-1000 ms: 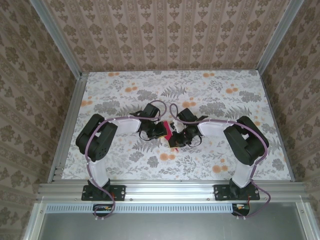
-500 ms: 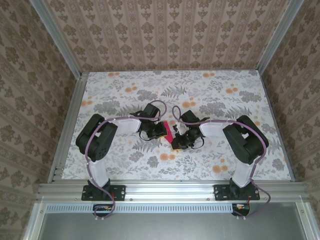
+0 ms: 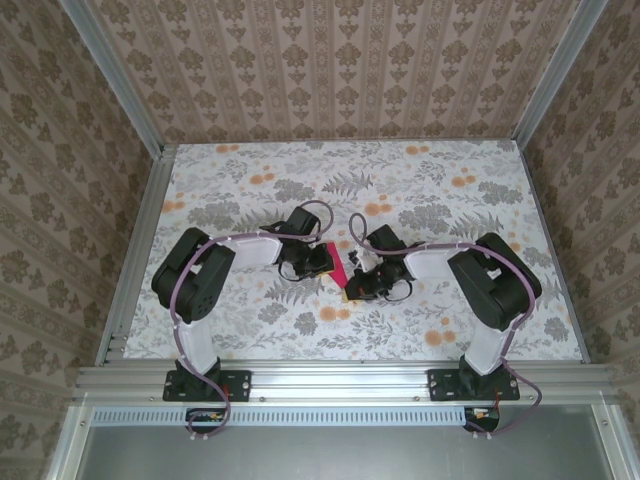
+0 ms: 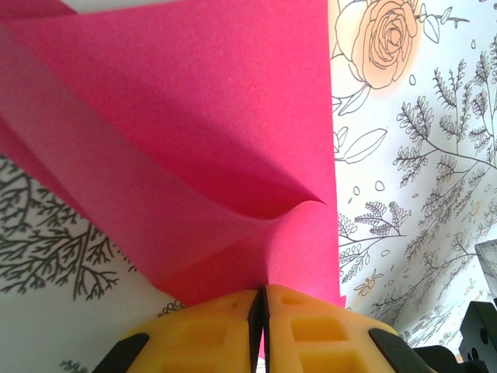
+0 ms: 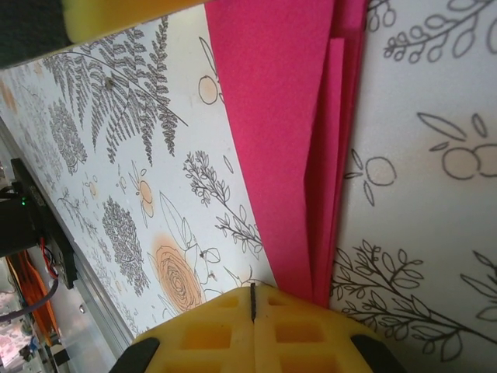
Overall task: Fold a paper plane with a square sheet of paper (pick it up from the middle)
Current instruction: Fold the wing for the fifth time at the center of the table.
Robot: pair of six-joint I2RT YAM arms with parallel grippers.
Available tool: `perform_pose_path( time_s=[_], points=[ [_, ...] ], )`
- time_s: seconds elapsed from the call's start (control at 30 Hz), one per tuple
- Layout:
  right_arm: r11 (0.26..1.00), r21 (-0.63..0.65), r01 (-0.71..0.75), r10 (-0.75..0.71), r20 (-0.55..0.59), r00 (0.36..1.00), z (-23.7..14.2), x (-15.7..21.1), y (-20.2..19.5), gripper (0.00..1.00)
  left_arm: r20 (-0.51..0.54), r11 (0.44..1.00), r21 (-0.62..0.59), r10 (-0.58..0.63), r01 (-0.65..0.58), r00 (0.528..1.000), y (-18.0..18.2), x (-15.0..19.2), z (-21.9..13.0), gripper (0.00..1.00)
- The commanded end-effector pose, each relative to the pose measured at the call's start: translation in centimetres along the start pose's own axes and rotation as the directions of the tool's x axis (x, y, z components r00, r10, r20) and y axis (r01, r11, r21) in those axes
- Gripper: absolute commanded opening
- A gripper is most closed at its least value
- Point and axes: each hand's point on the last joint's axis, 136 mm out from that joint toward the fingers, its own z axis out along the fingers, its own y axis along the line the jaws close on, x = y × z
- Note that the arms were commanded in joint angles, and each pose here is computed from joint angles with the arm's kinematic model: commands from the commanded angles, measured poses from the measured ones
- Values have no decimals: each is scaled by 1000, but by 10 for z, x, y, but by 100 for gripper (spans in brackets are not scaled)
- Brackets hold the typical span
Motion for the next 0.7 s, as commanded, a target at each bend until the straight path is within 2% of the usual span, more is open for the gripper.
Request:
perform_pose_path(
  time_s=[0.0, 0.13, 0.23, 0.43, 0.57, 0.67],
  points=[
    [988, 76, -131, 139, -110, 984, 0, 48, -26, 5, -53, 961, -271, -66, 49, 996, 78, 23, 19, 14],
    [989, 67, -130, 137, -117, 984, -5, 57, -24, 5, -54, 962, -269, -63, 46, 997, 77, 22, 20, 13],
    [994, 52, -98, 102, -85, 991, -11, 51, -16, 5, -55, 963, -265, -59, 42, 997, 76, 22, 20, 13],
    [999, 20, 41, -43, 80, 996, -29, 2, 17, 7, -53, 966, -256, -42, 27, 998, 71, 20, 18, 13],
    [994, 55, 96, -103, 164, 981, -27, -27, 19, 8, -52, 966, -255, -40, 25, 998, 70, 20, 17, 13],
    [992, 36, 120, -125, 205, 971, -24, -45, 26, 7, -52, 967, -252, -37, 23, 998, 69, 20, 18, 14]
  ],
)
